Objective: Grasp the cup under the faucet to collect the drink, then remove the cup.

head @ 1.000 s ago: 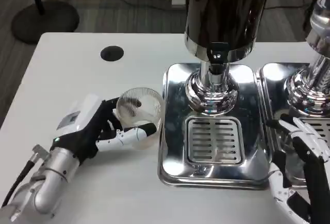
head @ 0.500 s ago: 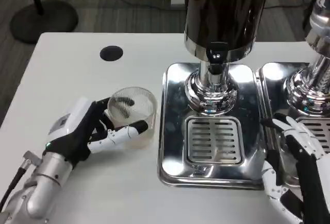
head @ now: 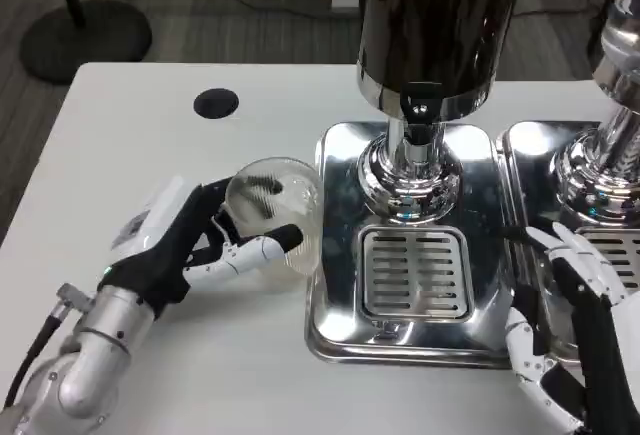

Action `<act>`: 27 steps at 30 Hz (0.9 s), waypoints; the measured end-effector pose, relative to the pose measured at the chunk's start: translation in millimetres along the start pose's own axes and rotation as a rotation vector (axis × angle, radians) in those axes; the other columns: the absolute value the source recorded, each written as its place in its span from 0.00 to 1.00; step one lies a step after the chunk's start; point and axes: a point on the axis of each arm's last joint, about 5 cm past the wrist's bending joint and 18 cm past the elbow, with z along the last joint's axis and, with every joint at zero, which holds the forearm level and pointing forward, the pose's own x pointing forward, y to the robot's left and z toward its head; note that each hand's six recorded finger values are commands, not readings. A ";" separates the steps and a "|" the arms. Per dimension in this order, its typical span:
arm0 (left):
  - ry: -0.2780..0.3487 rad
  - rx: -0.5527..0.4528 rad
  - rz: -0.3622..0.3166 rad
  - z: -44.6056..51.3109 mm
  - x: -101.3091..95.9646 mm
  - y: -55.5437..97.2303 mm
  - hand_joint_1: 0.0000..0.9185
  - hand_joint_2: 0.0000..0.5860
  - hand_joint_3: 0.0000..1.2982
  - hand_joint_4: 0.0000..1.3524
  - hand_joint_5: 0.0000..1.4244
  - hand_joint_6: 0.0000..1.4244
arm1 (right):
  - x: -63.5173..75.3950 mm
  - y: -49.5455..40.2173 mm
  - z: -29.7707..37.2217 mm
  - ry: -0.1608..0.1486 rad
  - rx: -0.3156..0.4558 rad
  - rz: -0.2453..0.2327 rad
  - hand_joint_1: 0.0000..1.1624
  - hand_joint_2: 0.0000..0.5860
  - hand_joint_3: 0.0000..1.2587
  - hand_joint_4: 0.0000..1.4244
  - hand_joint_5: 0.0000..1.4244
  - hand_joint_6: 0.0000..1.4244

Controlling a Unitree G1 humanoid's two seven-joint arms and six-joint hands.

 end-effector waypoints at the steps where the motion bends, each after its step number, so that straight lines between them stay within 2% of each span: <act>1: -0.006 -0.002 -0.004 1.2 1.2 -0.7 0.24 0.32 0.31 0.36 0.54 0.64 | -0.4 -0.4 -0.2 0.002 -0.001 -0.001 0.41 1.00 0.23 0.12 0.11 0.24; 8: -0.107 -0.025 -0.049 22.2 22.2 -12.0 0.24 0.32 0.31 0.37 0.55 0.65 | -3.7 -2.3 -2.2 0.020 -0.009 -0.002 0.41 1.00 0.23 0.12 0.11 0.24; 17: -0.133 0.004 -0.118 32.5 31.8 -22.8 0.24 0.31 0.31 0.37 0.55 0.65 | -4.1 -3.6 -3.3 0.028 -0.006 -0.008 0.41 1.00 0.23 0.12 0.11 0.24; 27: -0.183 0.040 -0.176 52.2 50.7 -34.6 0.24 0.31 0.31 0.37 0.55 0.65 | -5.4 -8.3 -6.8 0.041 -0.006 -0.025 0.41 1.00 0.23 0.12 0.11 0.23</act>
